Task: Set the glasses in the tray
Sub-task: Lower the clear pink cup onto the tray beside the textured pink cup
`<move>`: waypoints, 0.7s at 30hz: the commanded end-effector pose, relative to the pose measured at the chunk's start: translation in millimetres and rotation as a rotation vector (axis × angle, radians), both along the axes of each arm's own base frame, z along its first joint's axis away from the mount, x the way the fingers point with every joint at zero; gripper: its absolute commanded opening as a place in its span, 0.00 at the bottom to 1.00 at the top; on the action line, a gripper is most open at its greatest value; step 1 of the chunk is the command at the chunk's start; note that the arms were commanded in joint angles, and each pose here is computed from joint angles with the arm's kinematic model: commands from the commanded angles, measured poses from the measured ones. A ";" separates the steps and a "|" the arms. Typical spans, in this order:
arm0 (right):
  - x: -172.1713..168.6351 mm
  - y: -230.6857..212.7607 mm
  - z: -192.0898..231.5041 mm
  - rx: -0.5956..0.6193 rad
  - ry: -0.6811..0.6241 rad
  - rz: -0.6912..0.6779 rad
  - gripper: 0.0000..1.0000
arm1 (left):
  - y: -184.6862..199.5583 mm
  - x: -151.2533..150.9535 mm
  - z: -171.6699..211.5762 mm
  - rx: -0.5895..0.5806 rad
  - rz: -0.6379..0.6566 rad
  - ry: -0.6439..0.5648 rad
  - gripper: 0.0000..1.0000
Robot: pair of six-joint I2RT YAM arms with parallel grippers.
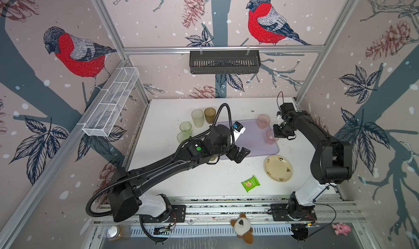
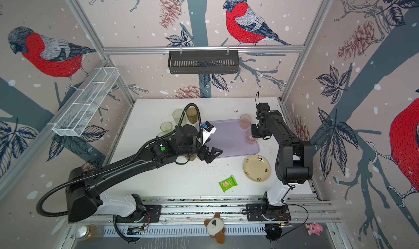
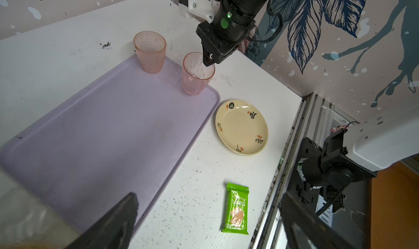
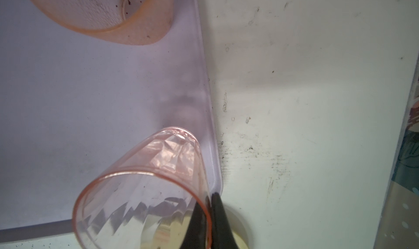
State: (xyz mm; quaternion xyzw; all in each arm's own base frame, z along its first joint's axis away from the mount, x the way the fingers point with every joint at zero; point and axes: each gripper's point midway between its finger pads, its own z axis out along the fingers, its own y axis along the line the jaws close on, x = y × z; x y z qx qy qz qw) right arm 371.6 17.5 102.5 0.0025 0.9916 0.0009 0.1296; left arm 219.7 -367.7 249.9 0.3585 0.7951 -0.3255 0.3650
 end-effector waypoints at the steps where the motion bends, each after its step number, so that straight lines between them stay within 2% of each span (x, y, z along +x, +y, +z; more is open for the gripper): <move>1: 3.7 1.1 -1.6 0.013 -0.011 -0.004 0.02 | -6.1 2.1 9.9 -0.033 -0.008 -0.029 0.98; 21: 15.3 -0.6 -14.3 0.002 0.006 -0.006 0.03 | -5.9 3.3 7.8 -0.030 0.004 -0.030 0.98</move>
